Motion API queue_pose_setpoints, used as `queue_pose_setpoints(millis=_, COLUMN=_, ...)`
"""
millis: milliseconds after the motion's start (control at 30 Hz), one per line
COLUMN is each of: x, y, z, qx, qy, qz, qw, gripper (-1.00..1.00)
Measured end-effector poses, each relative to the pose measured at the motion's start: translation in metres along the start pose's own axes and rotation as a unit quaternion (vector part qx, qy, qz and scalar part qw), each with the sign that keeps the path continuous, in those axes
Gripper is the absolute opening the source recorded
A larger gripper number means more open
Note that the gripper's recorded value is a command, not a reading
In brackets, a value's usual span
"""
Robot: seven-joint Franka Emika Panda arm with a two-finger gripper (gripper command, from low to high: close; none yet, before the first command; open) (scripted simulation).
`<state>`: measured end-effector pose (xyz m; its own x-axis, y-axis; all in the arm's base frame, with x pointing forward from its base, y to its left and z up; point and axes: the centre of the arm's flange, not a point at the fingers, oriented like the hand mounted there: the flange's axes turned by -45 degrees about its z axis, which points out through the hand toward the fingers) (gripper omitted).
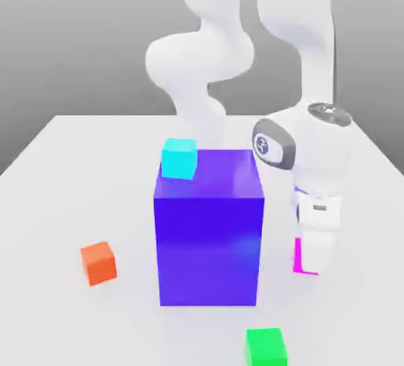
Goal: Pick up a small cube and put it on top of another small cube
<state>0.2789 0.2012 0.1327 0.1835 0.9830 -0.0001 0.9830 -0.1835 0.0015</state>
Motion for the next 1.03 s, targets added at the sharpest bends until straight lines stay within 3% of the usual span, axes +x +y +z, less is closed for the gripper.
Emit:
queue_pose_setpoints(millis=267, x=0.0, y=-0.001, z=-0.054, qx=0.0, qy=0.0, qz=0.001, qw=1.0, gripper=-1.0)
queue_pose_setpoints(millis=367, x=0.003, y=0.031, z=-0.063, qx=0.003, qy=-0.004, qz=0.067, qw=0.998, gripper=-1.0)
queue_pose_setpoints(millis=567, x=-0.028, y=0.138, z=-0.082, qx=0.005, qy=-0.008, qz=0.274, qw=0.962, gripper=-1.0)
queue_pose_setpoints(millis=733, x=-0.06, y=0.215, z=-0.105, qx=0.002, qy=-0.002, qz=0.417, qw=0.909, gripper=-1.0)
queue_pose_setpoints(millis=900, x=-0.068, y=0.231, z=-0.057, qx=0.001, qy=0.0, qz=0.444, qw=0.896, gripper=-1.0)
queue_pose_setpoints(millis=933, x=-0.068, y=0.23, z=-0.049, qx=0.001, qy=0.0, qz=0.445, qw=0.896, gripper=1.0)
queue_pose_setpoints(millis=1033, x=-0.068, y=0.23, z=-0.049, qx=0.001, qy=0.0, qz=0.445, qw=0.896, gripper=1.0)
